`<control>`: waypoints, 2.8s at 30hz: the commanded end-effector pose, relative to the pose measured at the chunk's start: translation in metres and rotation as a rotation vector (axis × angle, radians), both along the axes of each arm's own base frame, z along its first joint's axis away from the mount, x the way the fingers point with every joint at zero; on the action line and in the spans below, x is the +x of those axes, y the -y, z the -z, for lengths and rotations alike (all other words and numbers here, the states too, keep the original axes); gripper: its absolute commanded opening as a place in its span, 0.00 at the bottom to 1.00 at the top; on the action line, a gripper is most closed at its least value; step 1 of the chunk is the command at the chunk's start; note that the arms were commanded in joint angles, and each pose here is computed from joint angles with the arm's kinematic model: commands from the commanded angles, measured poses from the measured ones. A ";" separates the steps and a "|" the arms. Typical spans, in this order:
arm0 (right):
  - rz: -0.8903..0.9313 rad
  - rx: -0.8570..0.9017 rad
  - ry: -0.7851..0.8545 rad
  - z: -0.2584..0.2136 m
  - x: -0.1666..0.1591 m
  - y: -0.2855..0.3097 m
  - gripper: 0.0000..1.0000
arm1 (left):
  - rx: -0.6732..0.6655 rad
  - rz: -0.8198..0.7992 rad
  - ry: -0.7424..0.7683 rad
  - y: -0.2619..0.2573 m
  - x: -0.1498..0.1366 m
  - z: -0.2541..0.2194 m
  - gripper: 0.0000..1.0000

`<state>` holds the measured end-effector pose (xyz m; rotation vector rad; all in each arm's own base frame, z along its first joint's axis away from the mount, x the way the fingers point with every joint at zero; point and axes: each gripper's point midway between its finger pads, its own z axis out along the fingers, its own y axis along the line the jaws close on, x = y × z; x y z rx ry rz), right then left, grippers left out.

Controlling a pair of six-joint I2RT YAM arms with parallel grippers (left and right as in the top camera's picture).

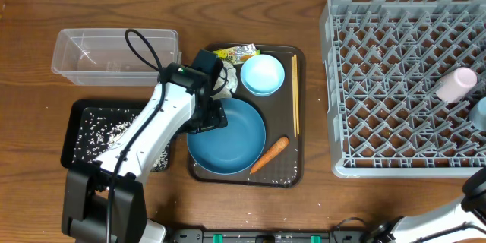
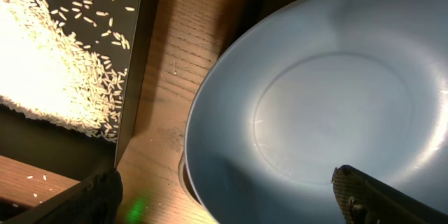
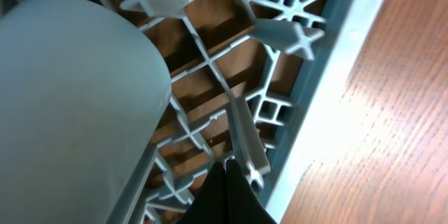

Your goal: Sort waste into correct bins and load items into the dishwasher rack

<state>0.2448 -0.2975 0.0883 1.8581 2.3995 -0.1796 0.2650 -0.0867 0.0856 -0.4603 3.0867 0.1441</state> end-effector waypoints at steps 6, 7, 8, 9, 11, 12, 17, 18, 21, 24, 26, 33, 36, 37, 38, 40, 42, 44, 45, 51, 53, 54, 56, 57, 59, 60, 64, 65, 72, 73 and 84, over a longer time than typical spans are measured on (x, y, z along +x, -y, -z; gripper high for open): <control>0.039 -0.165 0.104 -0.075 -0.010 0.000 0.31 | 0.017 0.009 0.010 -0.004 0.000 -0.002 0.98; 0.035 -0.169 0.136 -0.083 -0.007 -0.003 0.40 | 0.017 0.009 0.010 -0.004 0.000 -0.002 0.98; 0.029 -0.170 0.173 -0.092 -0.005 -0.007 0.47 | 0.017 0.009 0.010 -0.004 0.000 -0.002 0.98; 0.020 -0.169 0.215 -0.101 -0.002 -0.012 0.52 | 0.017 0.009 0.010 -0.004 0.000 -0.002 0.98; -0.005 -0.155 0.309 -0.119 0.006 -0.025 0.59 | 0.017 0.009 0.010 -0.004 0.000 -0.002 0.98; -0.020 -0.145 0.360 -0.129 0.011 -0.032 0.62 | 0.017 0.009 0.010 -0.004 0.000 -0.002 0.98; -0.116 -0.058 0.601 -0.174 0.028 -0.076 0.67 | 0.017 0.009 0.010 -0.004 0.000 -0.002 0.98; -0.147 -0.028 0.661 -0.186 0.032 -0.089 0.69 | 0.017 0.009 0.010 -0.004 0.000 -0.002 0.98; -0.218 0.050 0.775 -0.210 0.034 -0.124 0.80 | 0.017 0.009 0.010 -0.004 0.000 -0.002 0.98; -0.282 0.116 0.832 -0.227 0.030 -0.160 0.99 | 0.017 0.009 0.010 -0.004 0.000 -0.002 0.98; -0.310 0.146 0.822 -0.229 0.023 -0.179 0.99 | 0.017 0.009 0.010 -0.004 0.000 -0.002 0.98; -0.560 0.187 0.710 -0.217 0.011 -0.237 0.99 | 0.017 0.009 0.010 -0.004 0.000 -0.002 0.98; -0.720 0.198 0.696 -0.213 0.015 -0.261 0.99 | 0.017 0.009 0.010 -0.004 0.000 -0.002 0.98; -0.771 0.203 0.691 -0.211 0.016 -0.269 0.99 | 0.017 0.009 0.010 -0.004 0.000 -0.002 0.98; -0.828 0.211 0.685 -0.210 0.016 -0.279 0.99 | 0.017 0.009 0.010 -0.004 0.000 -0.002 0.98; -0.936 0.227 0.674 -0.206 0.017 -0.298 0.99 | 0.017 0.009 0.010 -0.004 0.000 -0.002 0.98; -1.018 0.246 0.665 -0.202 0.016 -0.314 0.99 | 0.017 0.009 0.010 -0.004 0.000 -0.002 0.98; -1.080 0.262 0.641 -0.197 0.014 -0.329 0.99 | 0.017 0.009 0.010 -0.004 0.000 -0.002 0.98; -1.106 0.267 0.626 -0.193 0.013 -0.335 0.99 | 0.017 0.009 0.010 -0.004 0.000 -0.002 0.98; -1.200 0.273 0.550 -0.170 0.009 -0.357 0.99 | 0.017 0.009 0.010 -0.004 0.000 -0.002 0.98; -1.215 0.271 0.549 -0.163 0.012 -0.360 0.99 | 0.017 0.009 0.010 -0.004 0.000 -0.002 0.98; -1.217 0.270 0.549 -0.160 0.013 -0.360 0.99 | 0.017 0.009 0.010 -0.004 0.000 -0.002 0.98; -1.216 0.270 0.549 -0.155 0.015 -0.360 0.99 | 0.017 0.009 0.010 -0.004 0.000 -0.002 0.98; -1.217 0.268 0.551 -0.153 0.017 -0.360 0.99 | 0.017 0.009 0.010 -0.004 0.000 -0.002 0.98; -1.218 0.261 0.557 -0.151 0.019 -0.359 0.99 | 0.017 0.009 0.010 -0.004 0.000 -0.002 0.98; -1.217 0.254 0.555 -0.151 0.020 -0.358 0.99 | 0.017 0.009 0.010 -0.004 0.000 -0.002 0.98; -1.203 0.194 0.515 -0.146 0.022 -0.347 0.99 | 0.017 0.009 0.010 -0.004 0.000 -0.002 0.98; -1.200 0.181 0.506 -0.145 0.022 -0.345 0.99 | 0.017 0.009 0.010 -0.004 0.000 -0.002 0.98; -1.198 0.175 0.502 -0.145 0.022 -0.344 0.99 | 0.017 0.009 0.010 -0.004 0.000 -0.002 0.98; -1.198 0.175 0.502 -0.145 0.022 -0.344 0.99 | 0.017 0.009 0.010 -0.004 0.000 -0.002 0.98; -1.198 0.175 0.502 -0.145 0.022 -0.344 0.99 | 0.017 0.009 0.010 -0.004 0.000 -0.002 0.98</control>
